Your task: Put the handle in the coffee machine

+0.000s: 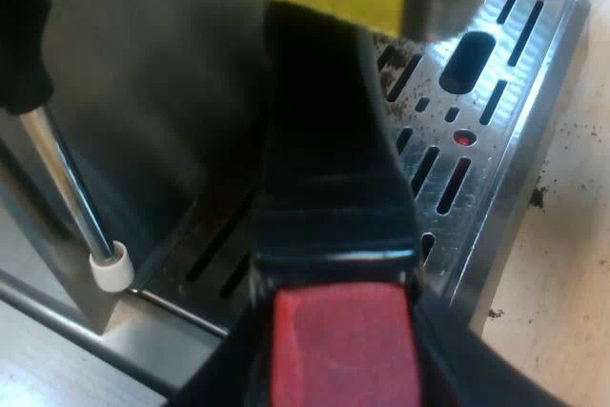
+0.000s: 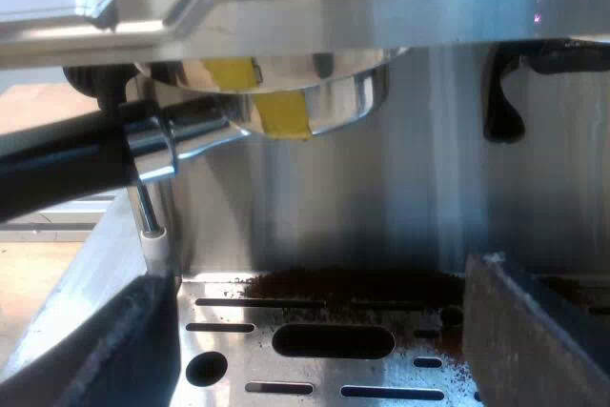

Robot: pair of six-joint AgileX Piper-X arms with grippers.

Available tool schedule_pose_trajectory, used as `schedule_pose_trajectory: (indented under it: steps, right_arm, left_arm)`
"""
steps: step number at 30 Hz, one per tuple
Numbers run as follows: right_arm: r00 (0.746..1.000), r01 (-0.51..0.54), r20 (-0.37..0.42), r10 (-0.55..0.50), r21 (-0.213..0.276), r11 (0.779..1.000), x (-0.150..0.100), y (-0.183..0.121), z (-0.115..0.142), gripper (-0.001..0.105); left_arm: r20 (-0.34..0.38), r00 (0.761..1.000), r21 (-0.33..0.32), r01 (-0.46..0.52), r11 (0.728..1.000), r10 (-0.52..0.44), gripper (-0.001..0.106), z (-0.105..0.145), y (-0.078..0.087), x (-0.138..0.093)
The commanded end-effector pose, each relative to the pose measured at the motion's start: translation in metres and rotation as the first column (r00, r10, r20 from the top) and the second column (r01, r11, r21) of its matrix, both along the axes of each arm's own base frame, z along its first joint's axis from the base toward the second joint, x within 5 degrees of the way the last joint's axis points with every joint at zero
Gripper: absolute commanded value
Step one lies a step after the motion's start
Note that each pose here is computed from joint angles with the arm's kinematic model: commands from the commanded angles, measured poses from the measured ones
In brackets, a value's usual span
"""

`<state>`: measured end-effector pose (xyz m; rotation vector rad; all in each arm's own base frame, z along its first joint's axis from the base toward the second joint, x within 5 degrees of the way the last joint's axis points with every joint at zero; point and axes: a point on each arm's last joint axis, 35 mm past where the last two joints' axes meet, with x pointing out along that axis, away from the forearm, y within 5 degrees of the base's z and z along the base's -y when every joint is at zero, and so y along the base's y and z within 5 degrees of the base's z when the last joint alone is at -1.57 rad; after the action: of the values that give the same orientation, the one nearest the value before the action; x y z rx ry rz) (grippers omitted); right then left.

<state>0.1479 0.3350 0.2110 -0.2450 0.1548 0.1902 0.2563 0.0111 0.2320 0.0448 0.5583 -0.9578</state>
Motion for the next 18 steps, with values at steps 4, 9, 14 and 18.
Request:
schedule_pose_trajectory:
  steps: [4, 9, 14, 18]
  right_arm:
    - [1.000, 0.014, 0.008, -0.014, -0.006, 1.000, 0.003, -0.001, 0.001, 0.064]
    - [1.000, 0.009, -0.007, -0.009, -0.011, 1.000, 0.013, -0.004, -0.002, 0.064]
    - [0.999, -0.007, -0.039, 0.006, -0.028, 1.000, 0.028, -0.007, -0.014, 0.064]
    - [0.998, -0.034, -0.058, 0.032, -0.030, 0.999, 0.033, -0.005, -0.023, 0.063]
  left_arm:
    - [0.032, 0.999, -0.056, 0.040, 0.998, -0.039, 0.000, 0.017, -0.001, 0.002]
    - [0.065, 0.995, -0.099, 0.080, 0.992, -0.073, 0.000, 0.026, -0.003, -0.003]
    - [0.048, 0.993, -0.152, 0.110, 0.982, -0.104, 0.000, 0.030, -0.004, -0.008]
    - [0.071, 0.989, -0.145, 0.138, 0.980, -0.129, 0.000, 0.035, -0.005, -0.010]
